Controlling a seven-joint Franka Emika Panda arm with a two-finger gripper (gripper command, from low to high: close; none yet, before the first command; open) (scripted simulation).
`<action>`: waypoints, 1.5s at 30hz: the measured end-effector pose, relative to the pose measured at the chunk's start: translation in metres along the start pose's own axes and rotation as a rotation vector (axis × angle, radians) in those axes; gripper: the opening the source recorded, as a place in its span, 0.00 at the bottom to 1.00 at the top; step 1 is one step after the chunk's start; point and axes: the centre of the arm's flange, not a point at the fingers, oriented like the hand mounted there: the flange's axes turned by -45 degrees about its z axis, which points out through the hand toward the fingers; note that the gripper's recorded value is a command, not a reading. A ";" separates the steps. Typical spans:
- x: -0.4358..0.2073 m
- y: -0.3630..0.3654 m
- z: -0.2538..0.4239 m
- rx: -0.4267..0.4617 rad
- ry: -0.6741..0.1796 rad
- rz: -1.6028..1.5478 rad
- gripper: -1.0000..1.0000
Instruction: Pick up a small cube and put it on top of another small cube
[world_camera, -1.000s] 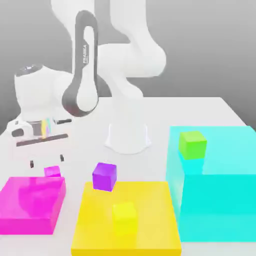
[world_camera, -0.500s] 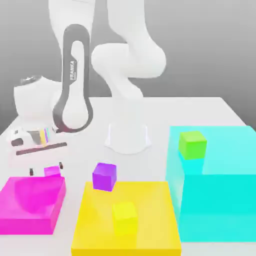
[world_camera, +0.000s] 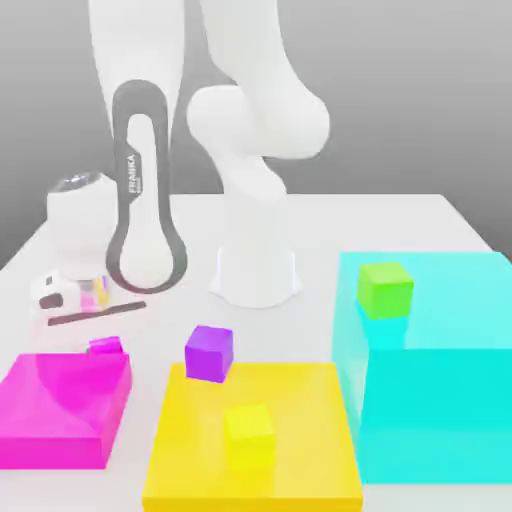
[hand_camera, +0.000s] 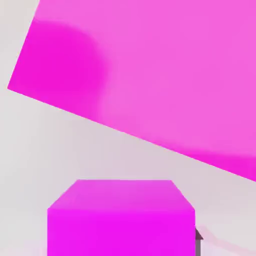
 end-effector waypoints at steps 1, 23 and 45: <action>0.000 0.001 -0.001 0.000 0.000 0.000 0.00; 0.000 0.015 -0.052 0.020 -0.007 0.002 0.00; 0.137 -0.093 -0.162 0.040 0.027 -0.660 0.00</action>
